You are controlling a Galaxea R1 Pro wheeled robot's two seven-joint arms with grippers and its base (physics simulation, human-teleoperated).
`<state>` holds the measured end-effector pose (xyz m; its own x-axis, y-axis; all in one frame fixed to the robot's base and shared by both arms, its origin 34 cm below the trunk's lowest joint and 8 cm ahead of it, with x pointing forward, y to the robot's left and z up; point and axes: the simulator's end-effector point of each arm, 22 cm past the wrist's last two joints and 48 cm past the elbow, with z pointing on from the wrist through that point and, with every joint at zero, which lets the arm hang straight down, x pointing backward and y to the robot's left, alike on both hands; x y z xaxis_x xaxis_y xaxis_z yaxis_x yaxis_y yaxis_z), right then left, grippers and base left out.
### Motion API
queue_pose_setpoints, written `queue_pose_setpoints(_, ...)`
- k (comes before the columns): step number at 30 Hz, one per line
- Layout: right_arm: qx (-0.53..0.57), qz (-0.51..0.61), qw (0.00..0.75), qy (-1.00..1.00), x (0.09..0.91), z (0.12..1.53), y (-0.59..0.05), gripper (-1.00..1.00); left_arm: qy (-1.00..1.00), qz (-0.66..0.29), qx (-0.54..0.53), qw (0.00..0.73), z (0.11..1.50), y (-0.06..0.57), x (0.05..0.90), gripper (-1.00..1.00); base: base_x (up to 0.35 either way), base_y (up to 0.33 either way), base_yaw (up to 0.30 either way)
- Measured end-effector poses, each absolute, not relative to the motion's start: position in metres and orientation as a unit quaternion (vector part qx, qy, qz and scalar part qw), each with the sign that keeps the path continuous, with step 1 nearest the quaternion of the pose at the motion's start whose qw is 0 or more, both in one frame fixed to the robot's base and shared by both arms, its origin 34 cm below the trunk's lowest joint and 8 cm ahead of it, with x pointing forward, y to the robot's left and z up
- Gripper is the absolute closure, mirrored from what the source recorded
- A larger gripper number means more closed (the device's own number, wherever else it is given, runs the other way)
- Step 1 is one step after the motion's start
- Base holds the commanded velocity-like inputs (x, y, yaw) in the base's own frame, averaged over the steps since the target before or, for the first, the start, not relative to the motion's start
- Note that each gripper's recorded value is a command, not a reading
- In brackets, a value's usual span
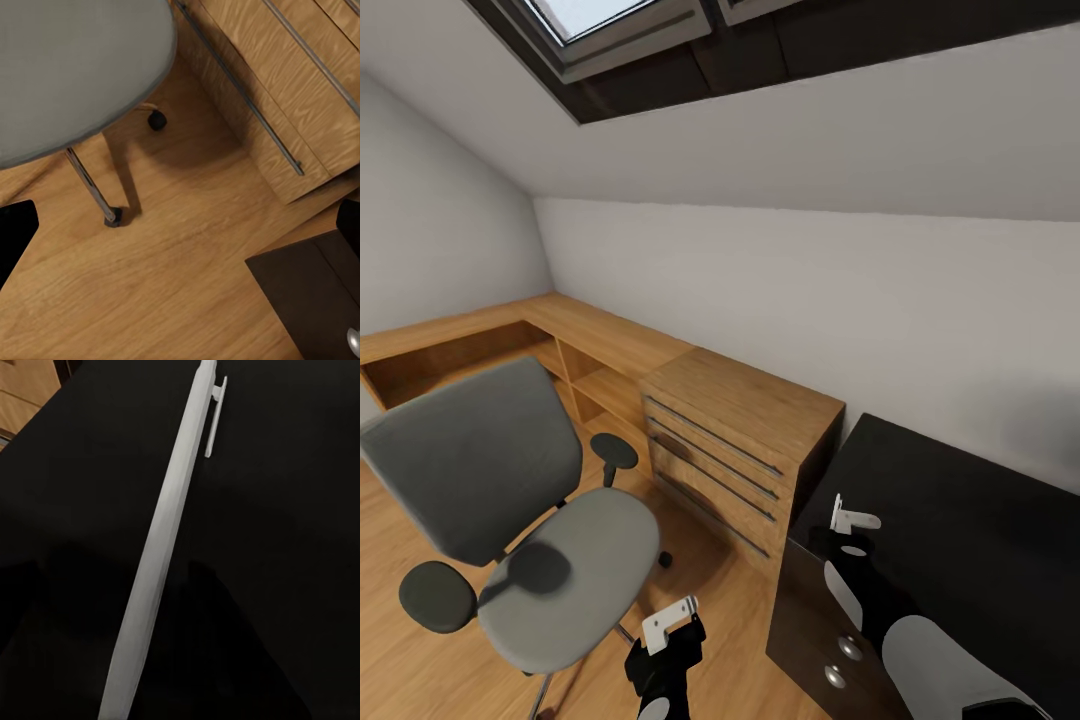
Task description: In the bedroom, organize the workspace by keeping the computer under the desk, ensuring the monitor is on the desk, placing the keyboard on the desk next to the monitor, placing the mouse on the desk next to the keyboard, moving the folder from the swivel chair onto the desk next to the mouse, stacking the notebook on top of the folder with the pen on top of the notebook, and positioning the swivel chair next to the desk.
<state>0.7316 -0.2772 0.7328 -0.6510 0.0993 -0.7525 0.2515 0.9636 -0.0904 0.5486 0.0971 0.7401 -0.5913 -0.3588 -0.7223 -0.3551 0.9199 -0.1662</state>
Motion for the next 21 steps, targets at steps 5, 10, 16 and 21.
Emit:
queue_pose_setpoints(5,0.097,-0.094,0.406,0.904,0.7316,0.7329,-0.2772,1.00,0.892,-0.002,-0.200,0.405,0.7401,0.0971,0.5486,-1.00,0.000,0.000,0.000)
queue_pose_setpoints(10,0.109,-0.084,0.391,0.910,0.7300,0.7317,-0.2758,1.00,0.892,-0.002,-0.200,0.405,0.7402,0.0969,0.5486,-1.00,0.000,0.000,0.000)
queue_pose_setpoints(16,0.118,-0.076,0.382,0.914,0.7287,0.7306,-0.2745,1.00,0.892,-0.002,-0.200,0.405,0.7401,0.0967,0.5486,-1.00,0.000,0.000,0.000)
queue_pose_setpoints(21,0.119,-0.075,0.379,0.915,0.7282,0.7303,-0.2744,1.00,0.892,-0.002,-0.199,0.405,0.7400,0.0969,0.5485,-1.00,0.000,0.000,0.000)
